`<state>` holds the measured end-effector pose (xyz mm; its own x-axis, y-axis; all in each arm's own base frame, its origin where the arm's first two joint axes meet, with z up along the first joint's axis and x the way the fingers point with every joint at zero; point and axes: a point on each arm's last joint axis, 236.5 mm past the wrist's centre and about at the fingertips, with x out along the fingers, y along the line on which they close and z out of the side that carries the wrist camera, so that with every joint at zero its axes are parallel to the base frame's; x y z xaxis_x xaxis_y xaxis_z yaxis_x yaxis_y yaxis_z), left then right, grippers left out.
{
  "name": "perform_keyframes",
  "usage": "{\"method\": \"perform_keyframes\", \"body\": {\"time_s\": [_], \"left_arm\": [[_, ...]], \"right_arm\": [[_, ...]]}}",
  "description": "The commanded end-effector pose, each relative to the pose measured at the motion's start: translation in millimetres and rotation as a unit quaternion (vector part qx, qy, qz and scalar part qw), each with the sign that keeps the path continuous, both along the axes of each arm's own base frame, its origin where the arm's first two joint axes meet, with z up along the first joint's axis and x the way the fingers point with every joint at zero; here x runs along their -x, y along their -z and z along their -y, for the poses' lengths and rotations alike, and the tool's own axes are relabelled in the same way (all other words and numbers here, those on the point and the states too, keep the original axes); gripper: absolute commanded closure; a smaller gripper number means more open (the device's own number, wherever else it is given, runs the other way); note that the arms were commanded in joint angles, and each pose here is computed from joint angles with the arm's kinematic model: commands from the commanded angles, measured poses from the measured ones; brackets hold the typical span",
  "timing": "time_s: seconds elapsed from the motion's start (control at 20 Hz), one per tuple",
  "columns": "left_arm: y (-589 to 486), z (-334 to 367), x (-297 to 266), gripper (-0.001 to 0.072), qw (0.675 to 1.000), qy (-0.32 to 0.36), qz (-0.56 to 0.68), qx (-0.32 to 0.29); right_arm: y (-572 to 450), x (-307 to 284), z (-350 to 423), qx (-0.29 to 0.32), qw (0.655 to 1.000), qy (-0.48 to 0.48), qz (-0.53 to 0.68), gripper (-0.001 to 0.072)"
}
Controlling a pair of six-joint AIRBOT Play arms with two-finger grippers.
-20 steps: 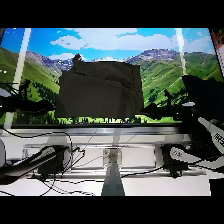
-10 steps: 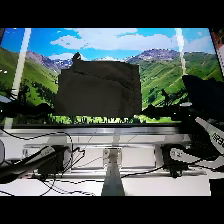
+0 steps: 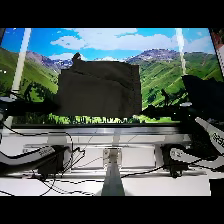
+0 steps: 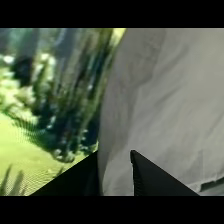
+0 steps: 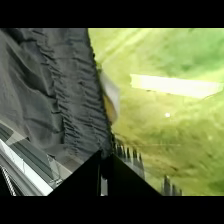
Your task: Fold the clothes and pants, and hang the long-sleeved shirts on hangers.
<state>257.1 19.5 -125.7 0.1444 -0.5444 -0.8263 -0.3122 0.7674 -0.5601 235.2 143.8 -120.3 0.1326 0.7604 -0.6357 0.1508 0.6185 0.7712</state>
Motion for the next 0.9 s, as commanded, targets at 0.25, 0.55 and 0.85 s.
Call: {"method": "perform_keyframes", "body": {"time_s": [0.25, 0.55, 0.85], "left_arm": [[13, -7, 44, 0.0596, 0.994, 0.100, -0.048, -0.023], [1, -7, 38, 0.0704, 0.992, 0.124, -0.025, -0.023], [-161, -27, -95, 0.0704, 0.961, 0.048, 0.260, -0.081]], "right_arm": [[-3, 1, -2, -0.007, 1.000, -0.002, 0.000, 0.0691], [-42, -25, -7, -0.024, 0.996, -0.040, 0.070, 0.0692], [-191, -87, -11, -0.034, 0.954, -0.103, 0.279, 0.0693]]}}
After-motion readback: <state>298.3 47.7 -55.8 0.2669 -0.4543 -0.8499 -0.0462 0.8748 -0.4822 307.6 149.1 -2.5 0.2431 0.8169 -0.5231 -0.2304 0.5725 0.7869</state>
